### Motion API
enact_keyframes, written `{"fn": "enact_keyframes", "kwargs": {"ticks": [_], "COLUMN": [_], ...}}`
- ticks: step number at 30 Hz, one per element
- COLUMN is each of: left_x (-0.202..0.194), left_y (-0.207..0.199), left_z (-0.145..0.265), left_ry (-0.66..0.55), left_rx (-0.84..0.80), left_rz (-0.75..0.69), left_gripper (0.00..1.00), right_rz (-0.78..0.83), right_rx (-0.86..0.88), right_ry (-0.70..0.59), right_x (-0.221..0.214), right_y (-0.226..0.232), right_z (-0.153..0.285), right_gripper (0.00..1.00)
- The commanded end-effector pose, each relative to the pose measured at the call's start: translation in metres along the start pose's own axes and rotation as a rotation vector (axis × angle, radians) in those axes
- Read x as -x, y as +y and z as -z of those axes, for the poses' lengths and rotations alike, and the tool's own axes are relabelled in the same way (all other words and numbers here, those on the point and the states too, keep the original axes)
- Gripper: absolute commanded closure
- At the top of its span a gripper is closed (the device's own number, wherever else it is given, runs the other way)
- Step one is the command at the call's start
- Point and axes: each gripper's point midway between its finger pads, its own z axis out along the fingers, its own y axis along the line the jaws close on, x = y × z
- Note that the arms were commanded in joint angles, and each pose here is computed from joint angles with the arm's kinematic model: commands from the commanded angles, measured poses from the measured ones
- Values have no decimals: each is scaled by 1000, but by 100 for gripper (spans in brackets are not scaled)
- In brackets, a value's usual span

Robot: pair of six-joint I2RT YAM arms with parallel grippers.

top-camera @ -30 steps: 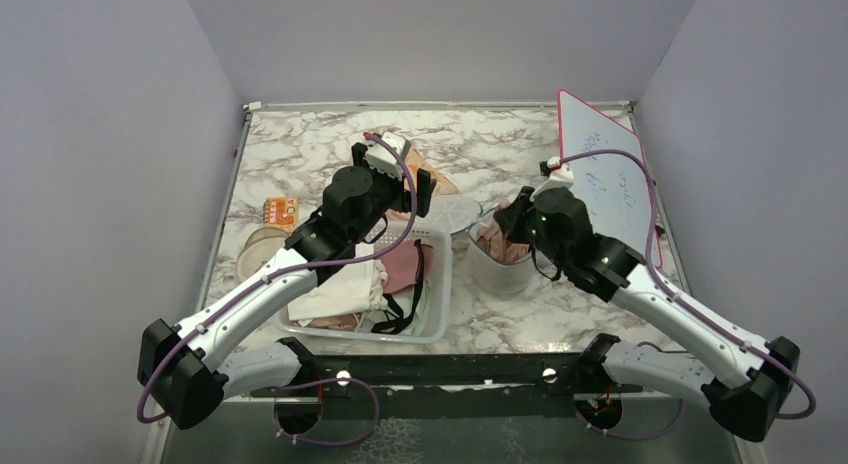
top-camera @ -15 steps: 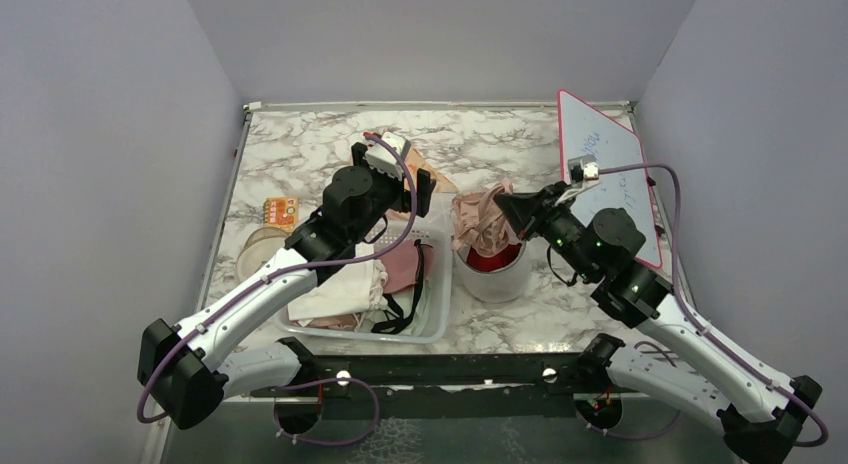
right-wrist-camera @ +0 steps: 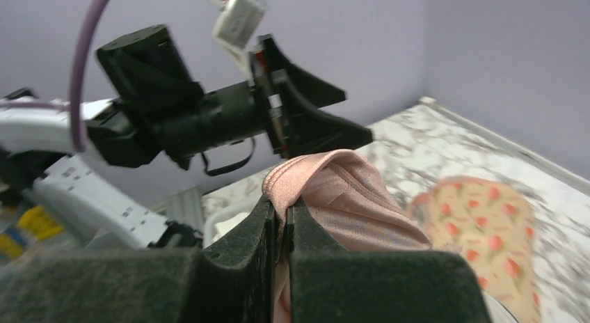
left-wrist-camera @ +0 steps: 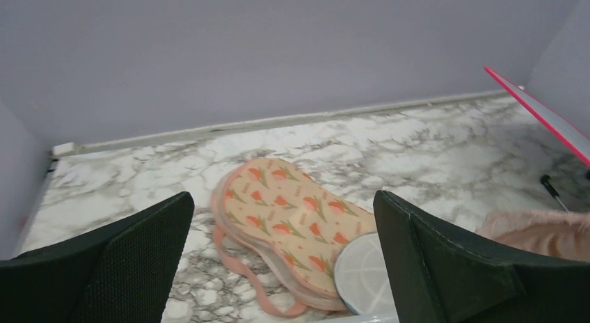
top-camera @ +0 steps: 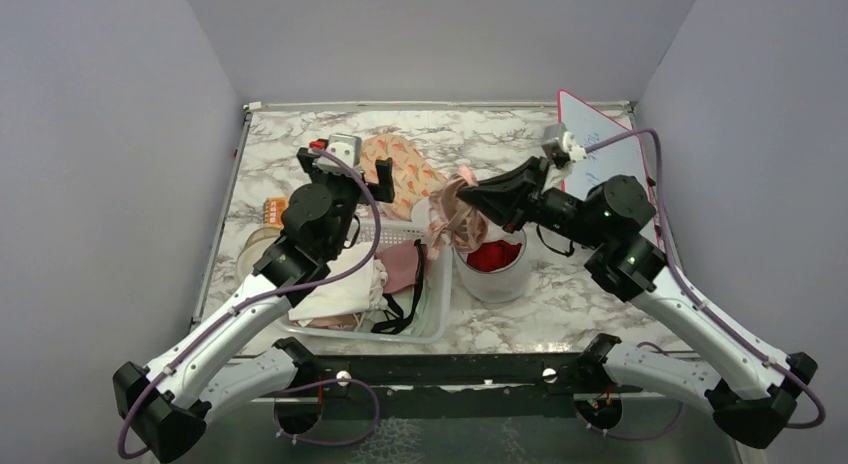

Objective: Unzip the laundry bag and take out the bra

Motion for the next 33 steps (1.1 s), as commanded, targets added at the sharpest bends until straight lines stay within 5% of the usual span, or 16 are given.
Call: {"fn": "enact_keyframes", "kwargs": {"ticks": [1, 8, 18, 29, 33], "left_x": [26, 46, 39, 31, 32], "left_y": [59, 110, 98, 90, 88], "left_z": [16, 50, 39, 30, 30], "left_ry": [-116, -235, -224, -198, -192], "left_rx": [255, 457, 392, 353, 344], "left_rz": [1, 45, 35, 38, 43], "left_gripper": [1, 1, 2, 3, 3], "right_rz": [-25, -189, -330, -196, -56], "right_rx": [455, 551, 597, 306, 28], "right_ry": [129, 301, 560, 748, 823], "right_x": [-21, -72, -149, -234, -274], "right_y": [66, 82, 95, 72, 48], "right_z": [-14, -26, -19, -46, -55], "right_gripper": [99, 99, 99, 99, 99]}}
